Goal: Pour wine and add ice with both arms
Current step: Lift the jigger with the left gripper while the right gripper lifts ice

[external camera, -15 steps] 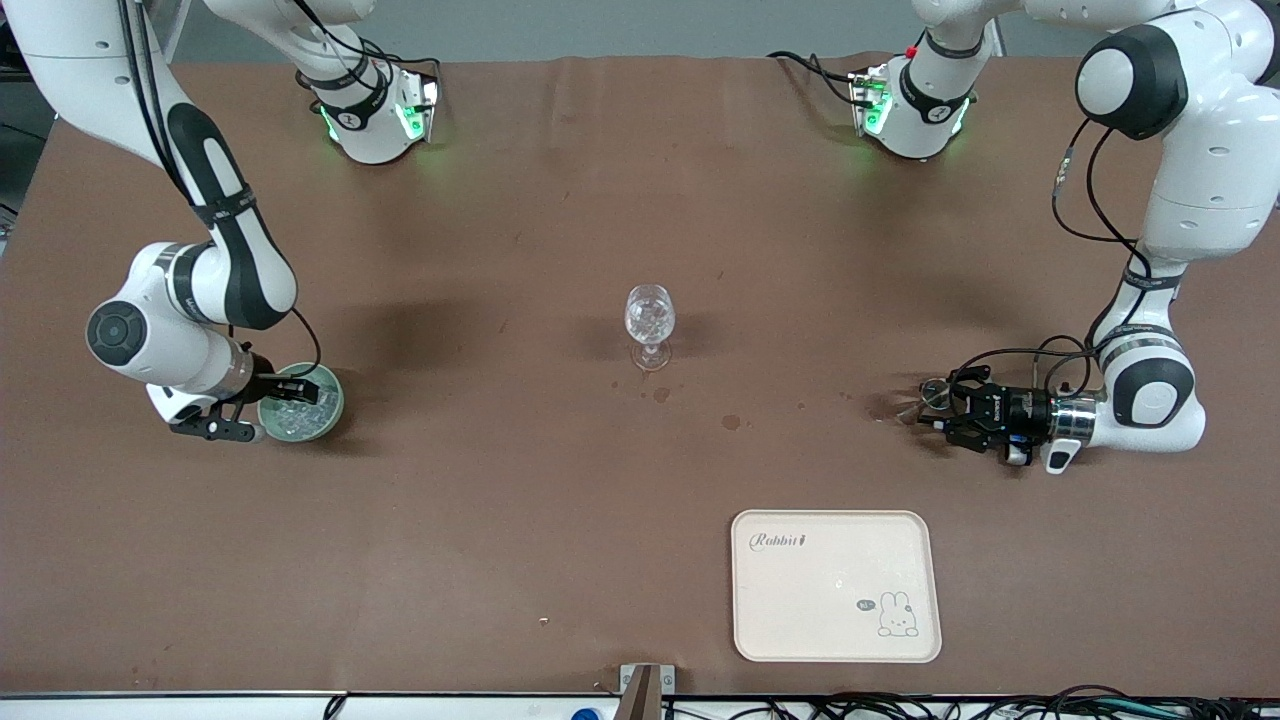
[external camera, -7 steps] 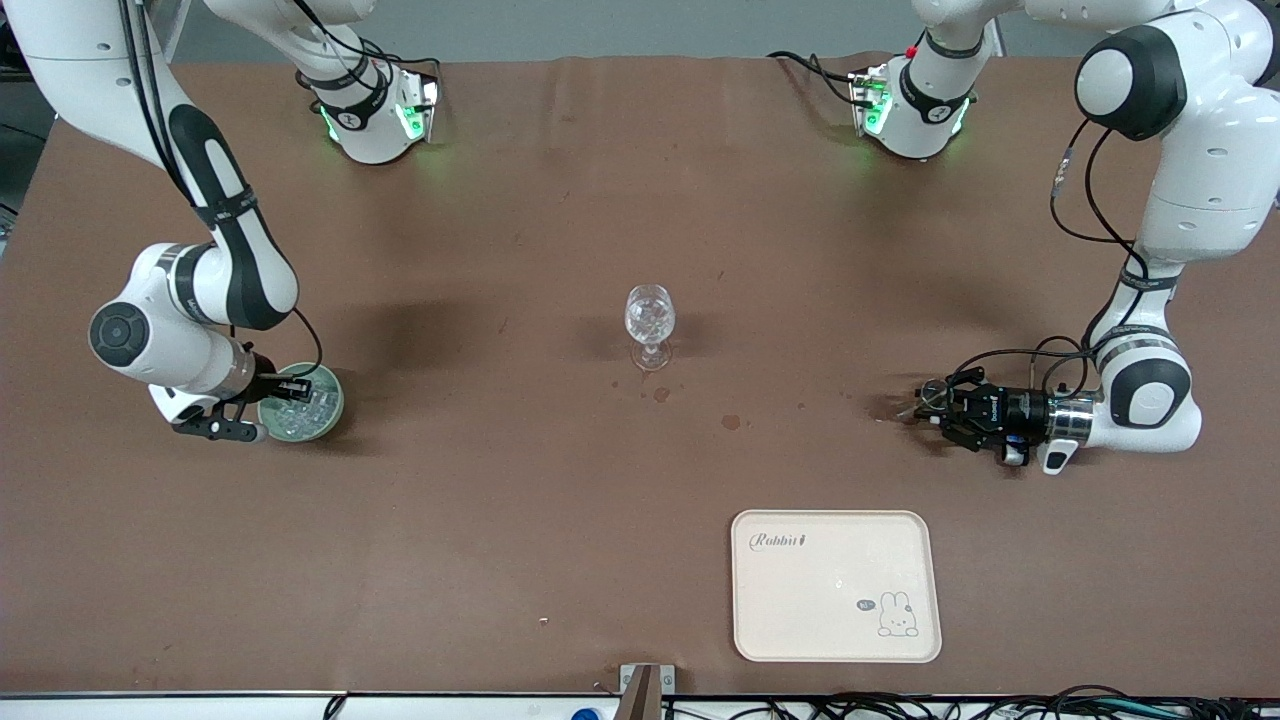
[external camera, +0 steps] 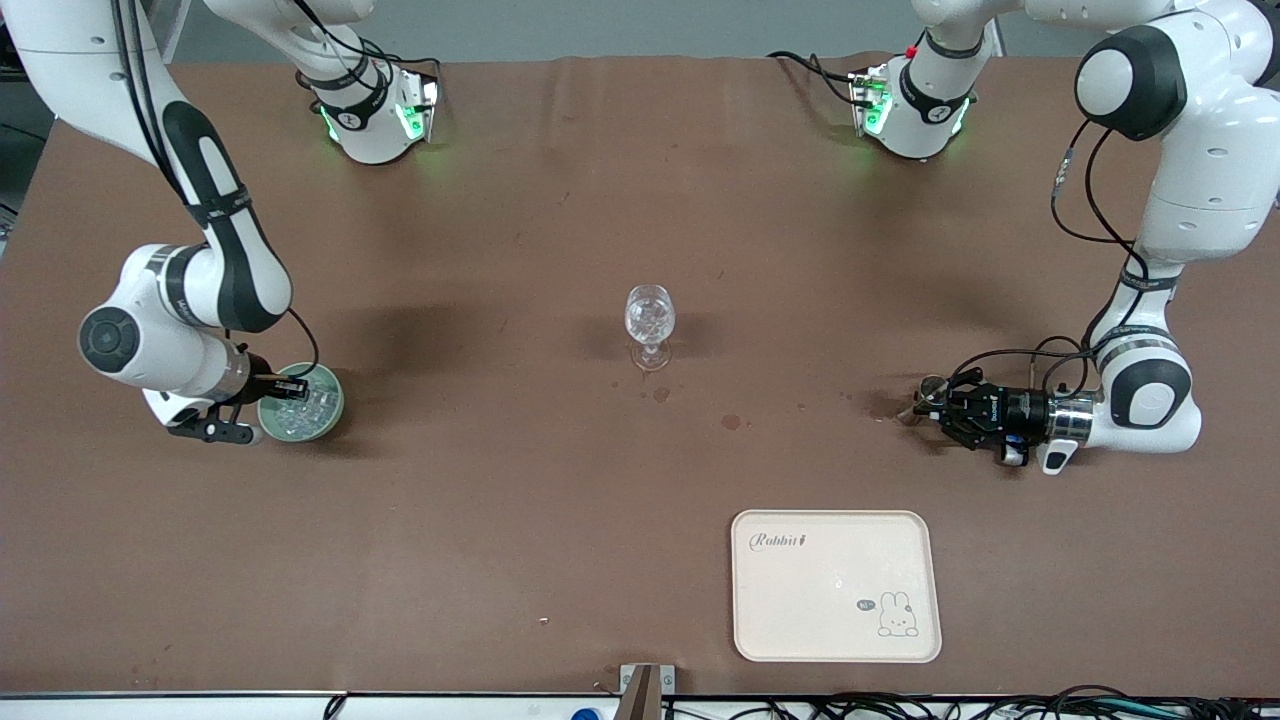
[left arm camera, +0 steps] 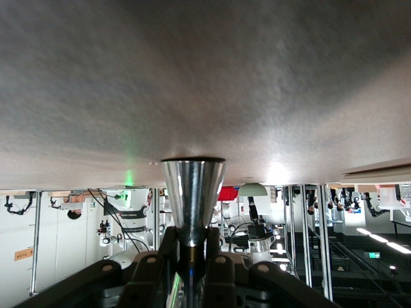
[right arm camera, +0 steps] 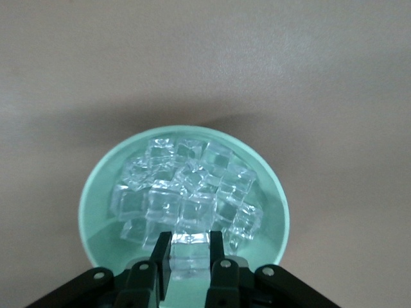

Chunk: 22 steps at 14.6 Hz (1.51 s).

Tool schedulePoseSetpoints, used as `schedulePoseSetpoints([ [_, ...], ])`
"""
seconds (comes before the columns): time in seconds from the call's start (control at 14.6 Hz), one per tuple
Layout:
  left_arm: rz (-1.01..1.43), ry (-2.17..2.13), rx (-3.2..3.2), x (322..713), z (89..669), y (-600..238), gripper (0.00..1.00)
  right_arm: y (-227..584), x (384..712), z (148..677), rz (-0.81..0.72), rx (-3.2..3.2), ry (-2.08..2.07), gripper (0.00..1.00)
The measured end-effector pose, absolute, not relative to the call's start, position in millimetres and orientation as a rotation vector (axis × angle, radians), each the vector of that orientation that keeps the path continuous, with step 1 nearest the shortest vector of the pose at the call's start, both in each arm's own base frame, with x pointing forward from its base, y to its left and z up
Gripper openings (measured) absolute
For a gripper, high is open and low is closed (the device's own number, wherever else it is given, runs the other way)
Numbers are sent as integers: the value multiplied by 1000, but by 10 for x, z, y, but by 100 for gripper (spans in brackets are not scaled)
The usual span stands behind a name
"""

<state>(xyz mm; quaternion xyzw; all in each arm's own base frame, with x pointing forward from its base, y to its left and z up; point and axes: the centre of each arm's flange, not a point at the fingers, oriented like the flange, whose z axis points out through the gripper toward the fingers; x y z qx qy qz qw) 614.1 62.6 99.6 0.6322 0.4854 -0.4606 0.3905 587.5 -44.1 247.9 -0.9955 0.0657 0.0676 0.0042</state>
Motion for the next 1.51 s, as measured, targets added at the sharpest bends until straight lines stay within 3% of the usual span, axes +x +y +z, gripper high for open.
schedulePoseSetpoints([
  [0.34, -1193, 1169, 1614, 6334, 1420, 247, 21, -448, 6095, 3344, 263, -3106, 200, 27],
  [0.89, -1268, 1082, 1685, 6453, 2266, -662, 21, -457, 6136, 4778, 344, -3123, 175, 27],
  [1.51, -1304, 1142, 1817, 6225, 2794, -1653, 21, -318, 5891, 5882, 109, -3141, 137, 27],
])
